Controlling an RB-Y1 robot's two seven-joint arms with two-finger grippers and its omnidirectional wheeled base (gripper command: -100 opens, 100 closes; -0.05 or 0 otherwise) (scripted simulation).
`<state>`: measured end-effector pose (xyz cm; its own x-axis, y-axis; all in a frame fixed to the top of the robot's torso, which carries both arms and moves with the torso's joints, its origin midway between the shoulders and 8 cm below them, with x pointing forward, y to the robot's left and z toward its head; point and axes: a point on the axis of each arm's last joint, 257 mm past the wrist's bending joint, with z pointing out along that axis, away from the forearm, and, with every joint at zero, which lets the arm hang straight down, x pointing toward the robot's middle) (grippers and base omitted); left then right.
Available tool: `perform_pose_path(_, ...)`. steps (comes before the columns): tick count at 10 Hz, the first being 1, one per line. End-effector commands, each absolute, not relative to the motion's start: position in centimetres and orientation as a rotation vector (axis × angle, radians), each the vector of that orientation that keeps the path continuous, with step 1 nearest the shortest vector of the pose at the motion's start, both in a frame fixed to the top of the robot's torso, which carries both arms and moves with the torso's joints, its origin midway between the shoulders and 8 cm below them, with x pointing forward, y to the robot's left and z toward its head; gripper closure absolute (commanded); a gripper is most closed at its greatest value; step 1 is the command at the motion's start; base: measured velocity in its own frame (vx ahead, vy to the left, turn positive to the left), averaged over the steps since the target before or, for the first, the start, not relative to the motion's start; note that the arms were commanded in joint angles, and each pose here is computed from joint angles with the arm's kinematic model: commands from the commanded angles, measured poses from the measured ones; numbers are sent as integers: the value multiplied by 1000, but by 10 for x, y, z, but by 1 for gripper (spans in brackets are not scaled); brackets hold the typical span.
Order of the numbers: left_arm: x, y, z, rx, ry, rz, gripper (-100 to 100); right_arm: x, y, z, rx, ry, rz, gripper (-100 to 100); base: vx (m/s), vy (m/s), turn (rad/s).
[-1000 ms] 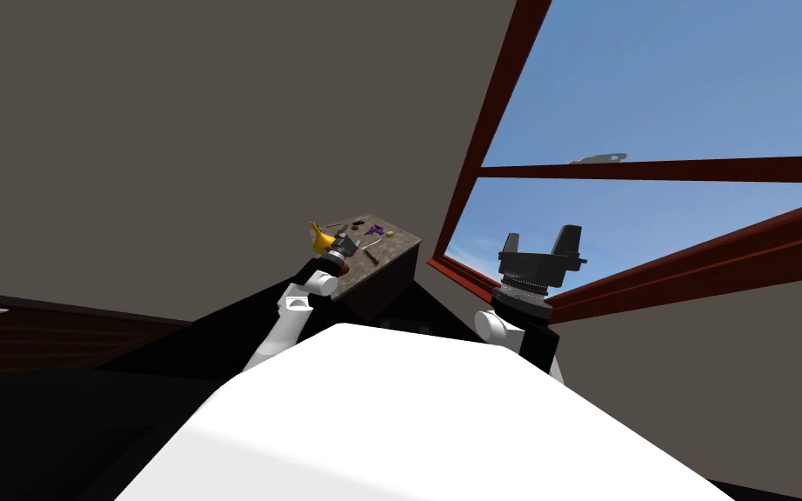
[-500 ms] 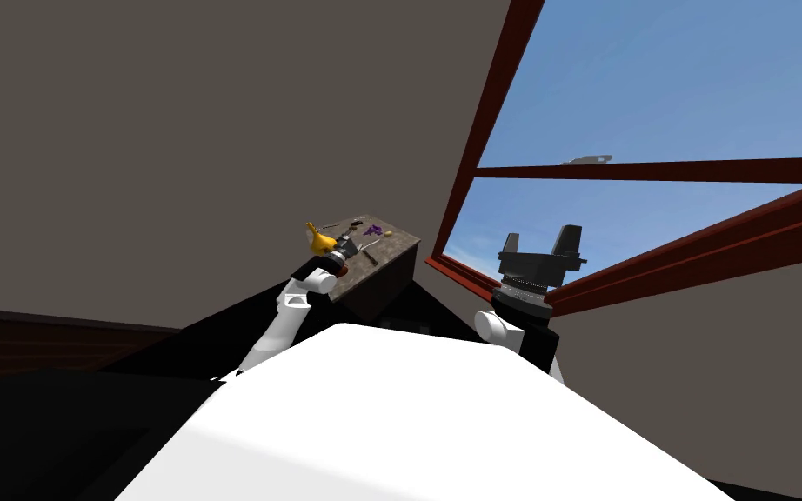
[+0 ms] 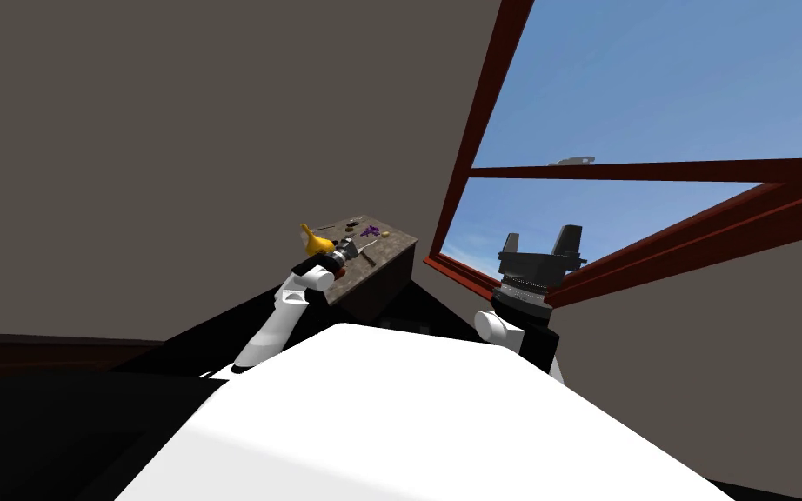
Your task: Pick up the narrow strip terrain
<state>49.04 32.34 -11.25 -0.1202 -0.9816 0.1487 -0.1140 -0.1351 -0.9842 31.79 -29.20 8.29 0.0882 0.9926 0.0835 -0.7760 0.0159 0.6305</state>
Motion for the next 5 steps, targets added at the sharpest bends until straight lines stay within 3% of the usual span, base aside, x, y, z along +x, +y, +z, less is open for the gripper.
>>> perform_pose_path(1, 491, 323, -122, -1355, 1342, -1339, -100, 318, -292, 83, 614, 443, 1447, 0, 4, 8, 6)
perform_pose_path(5, 491, 330, -155, -1420, 1487, -1233, -100, 318, -292, 83, 614, 443, 1447, 0, 15, 13, -94)
